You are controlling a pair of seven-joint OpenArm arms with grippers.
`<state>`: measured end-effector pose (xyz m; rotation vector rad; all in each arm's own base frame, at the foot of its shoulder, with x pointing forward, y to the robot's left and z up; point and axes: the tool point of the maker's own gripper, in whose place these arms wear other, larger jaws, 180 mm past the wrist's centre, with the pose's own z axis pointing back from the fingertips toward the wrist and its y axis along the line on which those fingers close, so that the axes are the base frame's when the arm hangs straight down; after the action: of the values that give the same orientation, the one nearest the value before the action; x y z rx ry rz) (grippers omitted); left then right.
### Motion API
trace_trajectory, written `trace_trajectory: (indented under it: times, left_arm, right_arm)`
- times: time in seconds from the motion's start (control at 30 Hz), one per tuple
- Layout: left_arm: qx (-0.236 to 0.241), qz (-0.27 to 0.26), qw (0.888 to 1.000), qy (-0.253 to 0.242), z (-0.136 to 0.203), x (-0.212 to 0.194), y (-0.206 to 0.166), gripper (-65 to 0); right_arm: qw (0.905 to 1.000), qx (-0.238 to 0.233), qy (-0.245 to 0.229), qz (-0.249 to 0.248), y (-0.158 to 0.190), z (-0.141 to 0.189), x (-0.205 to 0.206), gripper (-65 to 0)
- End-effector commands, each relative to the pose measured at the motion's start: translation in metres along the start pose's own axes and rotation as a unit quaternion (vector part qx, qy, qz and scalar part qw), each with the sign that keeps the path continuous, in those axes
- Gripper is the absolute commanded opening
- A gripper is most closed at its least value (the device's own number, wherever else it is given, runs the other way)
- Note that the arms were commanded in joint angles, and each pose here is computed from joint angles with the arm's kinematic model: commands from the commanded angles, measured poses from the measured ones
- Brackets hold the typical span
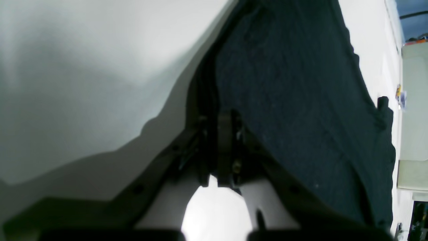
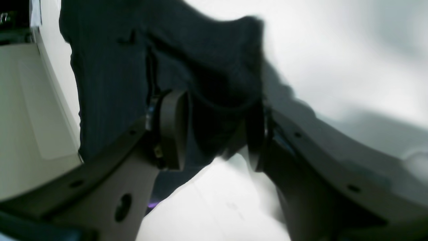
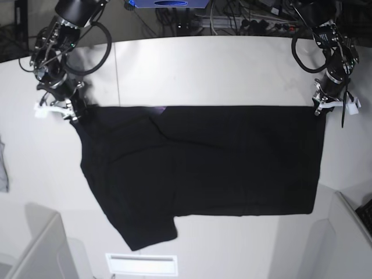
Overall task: Fold the T-shirt properly
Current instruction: 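Regrasp the shirt edge with both grippers and pull it taut, then release the shirt edge and raise both grippers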
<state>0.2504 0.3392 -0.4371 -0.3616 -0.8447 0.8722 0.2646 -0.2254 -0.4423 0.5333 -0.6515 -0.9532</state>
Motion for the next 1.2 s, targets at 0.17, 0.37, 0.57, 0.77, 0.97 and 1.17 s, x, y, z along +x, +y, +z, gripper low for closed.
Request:
trace_trajectory:
  times: [0.17,0.37,0.57,0.77,0.97,1.17]
  left_arm:
    - [0.024,-0.01,0.999,0.02,0.003,-0.006,0.01,-65.0]
    - [0.022,-0.025,0.999,0.017,0.009,-0.005,0.008,-65.0]
    - [0.016,-0.076,0.996,0.036,0.019,-0.015,-0.001,-65.0]
    - [0.018,-0.094,0.995,0.037,0.029,-0.015,0.0,-65.0]
    - [0.016,-0.123,0.992,0.035,0.046,-0.015,-0.003,-65.0]
    - [0.022,-0.14,0.989,0.041,0.06,-0.021,0.0,-65.0]
  right_arm:
    - [0.9995,-0.027,0.017,0.004,-0.012,0.002,-0.005,-54.8]
    - [0.9995,-0.03,0.013,-0.001,-0.015,0.003,-0.003,-65.0]
    - [0.9989,-0.043,0.003,-0.017,-0.031,0.012,0.002,-65.0]
    - [0.9981,-0.061,0.006,-0.012,-0.046,0.024,-0.005,-65.0]
    - [0.9973,-0.074,0.003,0.005,-0.055,0.039,-0.008,-65.0]
    - [0.9966,-0.079,0.017,0.016,-0.058,0.051,-0.012,-65.0]
